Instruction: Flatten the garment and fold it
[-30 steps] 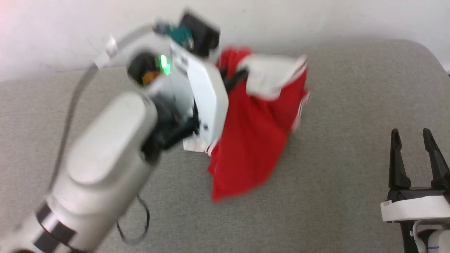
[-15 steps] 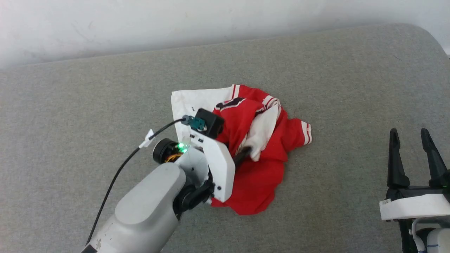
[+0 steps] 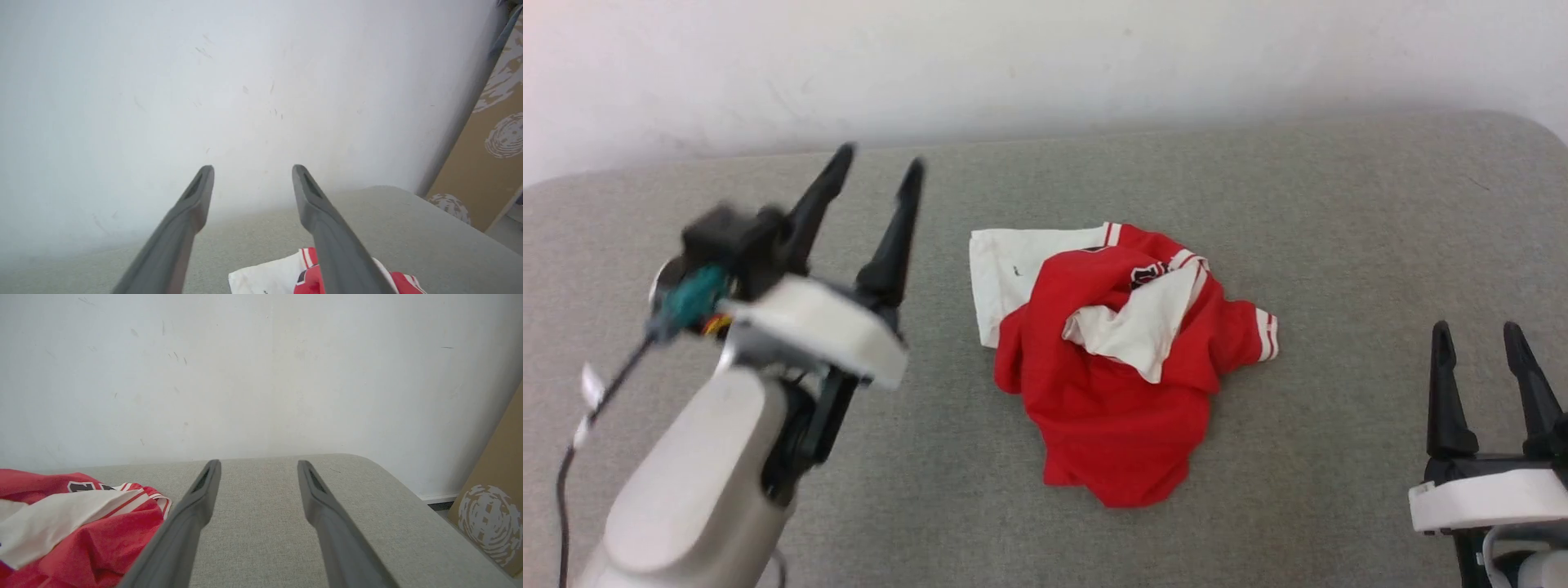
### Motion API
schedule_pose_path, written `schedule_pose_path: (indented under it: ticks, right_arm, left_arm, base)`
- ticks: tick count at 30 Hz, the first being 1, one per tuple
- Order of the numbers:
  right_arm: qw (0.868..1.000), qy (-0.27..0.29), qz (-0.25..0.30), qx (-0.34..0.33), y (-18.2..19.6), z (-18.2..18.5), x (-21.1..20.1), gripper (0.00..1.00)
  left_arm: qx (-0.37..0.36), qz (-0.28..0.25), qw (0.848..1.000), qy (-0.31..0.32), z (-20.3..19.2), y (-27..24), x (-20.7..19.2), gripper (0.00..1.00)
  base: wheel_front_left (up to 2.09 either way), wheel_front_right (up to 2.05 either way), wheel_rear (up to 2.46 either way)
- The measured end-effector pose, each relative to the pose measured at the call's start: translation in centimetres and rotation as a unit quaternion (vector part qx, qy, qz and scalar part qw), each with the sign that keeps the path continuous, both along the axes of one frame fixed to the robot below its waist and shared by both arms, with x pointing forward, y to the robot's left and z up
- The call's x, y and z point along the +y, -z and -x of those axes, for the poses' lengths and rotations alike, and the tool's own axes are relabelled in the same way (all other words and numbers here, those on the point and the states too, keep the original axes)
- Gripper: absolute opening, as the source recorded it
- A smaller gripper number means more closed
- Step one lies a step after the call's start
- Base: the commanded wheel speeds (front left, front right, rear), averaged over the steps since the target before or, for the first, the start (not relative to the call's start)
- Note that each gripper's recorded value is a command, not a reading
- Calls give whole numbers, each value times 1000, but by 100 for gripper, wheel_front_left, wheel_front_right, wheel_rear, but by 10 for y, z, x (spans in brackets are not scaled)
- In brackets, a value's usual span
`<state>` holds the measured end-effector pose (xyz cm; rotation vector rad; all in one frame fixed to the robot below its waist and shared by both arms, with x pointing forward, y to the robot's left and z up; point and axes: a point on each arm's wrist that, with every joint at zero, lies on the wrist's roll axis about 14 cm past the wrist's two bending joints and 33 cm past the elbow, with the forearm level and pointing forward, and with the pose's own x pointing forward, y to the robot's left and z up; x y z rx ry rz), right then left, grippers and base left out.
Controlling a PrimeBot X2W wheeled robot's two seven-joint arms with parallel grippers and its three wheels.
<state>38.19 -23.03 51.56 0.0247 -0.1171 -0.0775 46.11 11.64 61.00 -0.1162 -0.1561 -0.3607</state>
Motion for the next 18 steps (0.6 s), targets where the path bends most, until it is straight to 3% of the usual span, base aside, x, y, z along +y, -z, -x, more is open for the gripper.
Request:
schedule_pose_path:
  ticks: [6, 12, 18]
  right_arm:
    - [1000, -19, -3, 9, 6, -1, 13, 100]
    - [999, -35, -6, 21, 14, -1, 23, 100]
    - [997, -66, -7, 25, 16, -6, 45, 100]
  left_arm:
    - [5, -5, 995, -100, 43, 43, 51, 100]
    - [77, 52, 978, -189, 90, 92, 81, 100]
    - [88, 65, 971, -213, 115, 105, 87, 100]
  base:
    - [0, 0, 0]
    - [0, 0, 0]
    - [0, 0, 0]
